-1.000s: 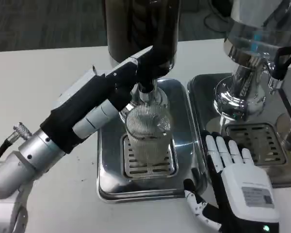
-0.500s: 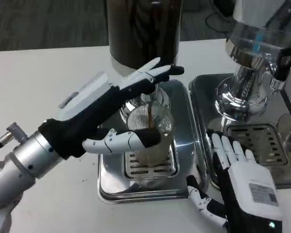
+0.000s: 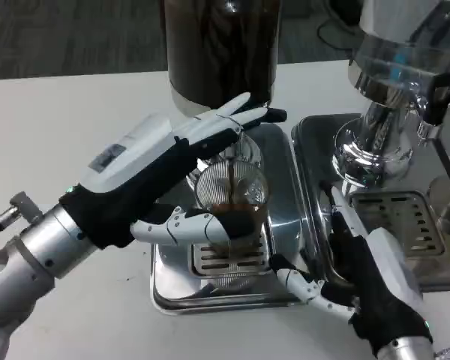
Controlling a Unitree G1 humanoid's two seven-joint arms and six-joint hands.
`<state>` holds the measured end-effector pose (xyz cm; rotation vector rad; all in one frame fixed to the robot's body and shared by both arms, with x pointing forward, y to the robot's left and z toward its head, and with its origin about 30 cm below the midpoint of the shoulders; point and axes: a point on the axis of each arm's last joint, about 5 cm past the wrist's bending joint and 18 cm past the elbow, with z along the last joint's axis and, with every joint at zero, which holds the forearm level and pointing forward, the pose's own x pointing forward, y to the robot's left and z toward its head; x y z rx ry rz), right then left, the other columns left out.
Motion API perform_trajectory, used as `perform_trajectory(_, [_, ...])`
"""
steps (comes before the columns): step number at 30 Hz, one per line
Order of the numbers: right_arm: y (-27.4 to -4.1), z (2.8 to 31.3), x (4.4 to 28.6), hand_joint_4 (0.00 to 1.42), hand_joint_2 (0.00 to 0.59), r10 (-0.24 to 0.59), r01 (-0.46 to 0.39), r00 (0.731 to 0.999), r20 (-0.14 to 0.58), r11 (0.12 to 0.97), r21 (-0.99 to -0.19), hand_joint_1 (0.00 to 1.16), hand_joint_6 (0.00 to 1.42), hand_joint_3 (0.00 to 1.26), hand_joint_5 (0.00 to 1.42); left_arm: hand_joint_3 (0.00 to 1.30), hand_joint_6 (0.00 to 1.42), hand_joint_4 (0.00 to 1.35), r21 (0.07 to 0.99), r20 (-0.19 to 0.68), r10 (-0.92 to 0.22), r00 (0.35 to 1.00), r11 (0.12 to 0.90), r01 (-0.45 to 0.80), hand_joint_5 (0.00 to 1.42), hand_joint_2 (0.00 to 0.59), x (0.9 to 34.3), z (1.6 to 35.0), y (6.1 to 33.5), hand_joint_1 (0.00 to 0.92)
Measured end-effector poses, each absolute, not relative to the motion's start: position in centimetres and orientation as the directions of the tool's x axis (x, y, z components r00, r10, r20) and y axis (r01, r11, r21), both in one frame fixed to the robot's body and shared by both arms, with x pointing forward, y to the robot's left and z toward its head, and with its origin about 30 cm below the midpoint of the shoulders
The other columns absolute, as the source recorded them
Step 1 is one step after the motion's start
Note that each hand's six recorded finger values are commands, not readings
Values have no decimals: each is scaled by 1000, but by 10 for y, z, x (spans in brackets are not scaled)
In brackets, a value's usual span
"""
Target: Grasp the cup under the faucet to collect the drink, then remove the cup.
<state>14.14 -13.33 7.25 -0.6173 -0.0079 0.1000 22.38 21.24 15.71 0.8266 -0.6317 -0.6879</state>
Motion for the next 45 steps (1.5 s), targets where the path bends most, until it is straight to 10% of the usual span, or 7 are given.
perform_trajectory(45, [-116, 70, 194, 0, 175, 209, -202, 977, -47, 829, -522, 693, 82, 0, 0, 111, 28, 0, 846, 239, -740, 629, 476, 238, 102, 141, 221, 159, 212, 0])
